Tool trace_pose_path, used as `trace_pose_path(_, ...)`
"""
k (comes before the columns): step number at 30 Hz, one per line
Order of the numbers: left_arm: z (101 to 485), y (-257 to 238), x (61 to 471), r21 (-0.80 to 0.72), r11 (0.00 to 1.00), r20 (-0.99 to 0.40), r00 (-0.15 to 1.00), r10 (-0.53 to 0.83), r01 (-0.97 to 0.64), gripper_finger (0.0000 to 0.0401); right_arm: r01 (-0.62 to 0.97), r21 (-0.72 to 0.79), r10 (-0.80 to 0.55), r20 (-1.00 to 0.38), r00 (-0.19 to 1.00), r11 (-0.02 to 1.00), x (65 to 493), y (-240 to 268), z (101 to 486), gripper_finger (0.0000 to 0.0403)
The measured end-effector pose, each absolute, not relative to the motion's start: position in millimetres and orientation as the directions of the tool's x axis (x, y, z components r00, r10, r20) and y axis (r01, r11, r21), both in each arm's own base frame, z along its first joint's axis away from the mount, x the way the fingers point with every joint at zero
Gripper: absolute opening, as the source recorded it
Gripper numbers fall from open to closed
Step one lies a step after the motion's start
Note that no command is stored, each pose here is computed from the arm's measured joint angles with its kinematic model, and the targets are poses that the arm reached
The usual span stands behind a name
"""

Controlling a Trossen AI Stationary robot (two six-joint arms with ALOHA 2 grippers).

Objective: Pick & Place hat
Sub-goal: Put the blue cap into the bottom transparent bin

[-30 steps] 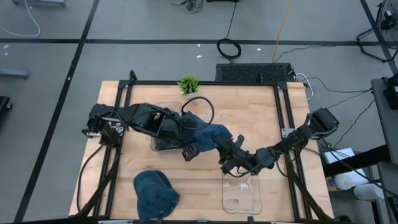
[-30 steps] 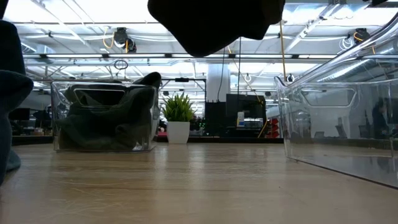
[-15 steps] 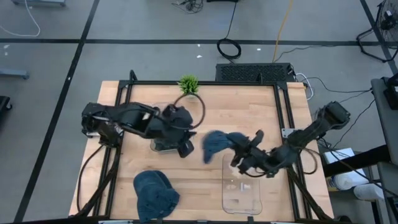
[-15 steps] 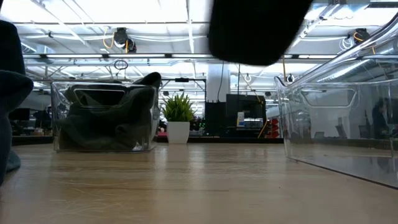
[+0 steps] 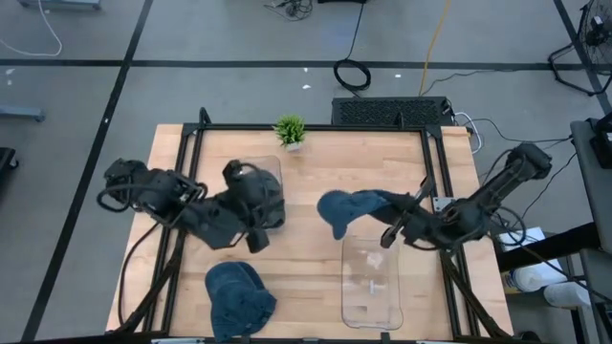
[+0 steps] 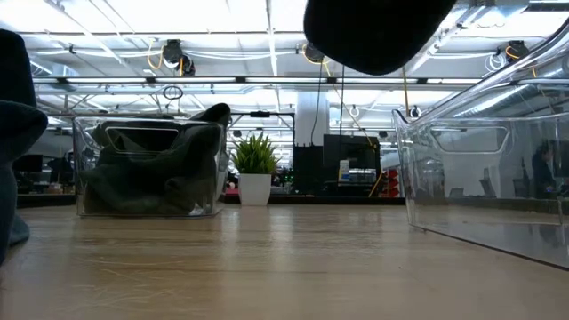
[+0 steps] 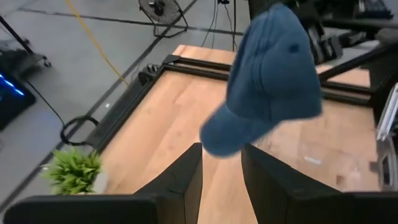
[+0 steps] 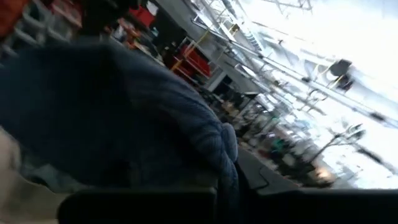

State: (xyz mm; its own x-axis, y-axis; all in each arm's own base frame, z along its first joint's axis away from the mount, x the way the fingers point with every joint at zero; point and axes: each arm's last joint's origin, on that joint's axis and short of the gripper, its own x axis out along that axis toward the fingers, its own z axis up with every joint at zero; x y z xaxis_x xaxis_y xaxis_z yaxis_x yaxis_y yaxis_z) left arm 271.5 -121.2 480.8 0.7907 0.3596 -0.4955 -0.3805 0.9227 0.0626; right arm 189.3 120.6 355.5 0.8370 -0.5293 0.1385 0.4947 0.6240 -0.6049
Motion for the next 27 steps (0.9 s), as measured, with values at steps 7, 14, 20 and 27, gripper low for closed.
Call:
trace_pose_path(7,475,-127,260,0.117,0.91,-0.524,0.754,0.397,-0.398,0.012,0.391,-0.39,-0.375,0.121,0.919,0.834,166,114,361,0.0)
trace_pose_path(14,470,-119,255,0.144,0.884,-0.567,0.695,0.442,-0.445,0.012,0.278,-0.116,-0.272,0.068,0.96,0.953,145,116,358,0.0)
trace_pose_path(20,471,-116,260,0.094,0.896,-0.58,0.707,0.404,-0.435,0.012,0.549,-0.177,-0.558,0.001,0.83,0.816,137,150,349,0.0)
trace_pose_path(27,478,-118,268,-0.007,0.895,-0.525,0.764,0.375,-0.445,0.012,0.509,-0.16,-0.516,0.0,0.857,0.846,148,191,343,0.0)
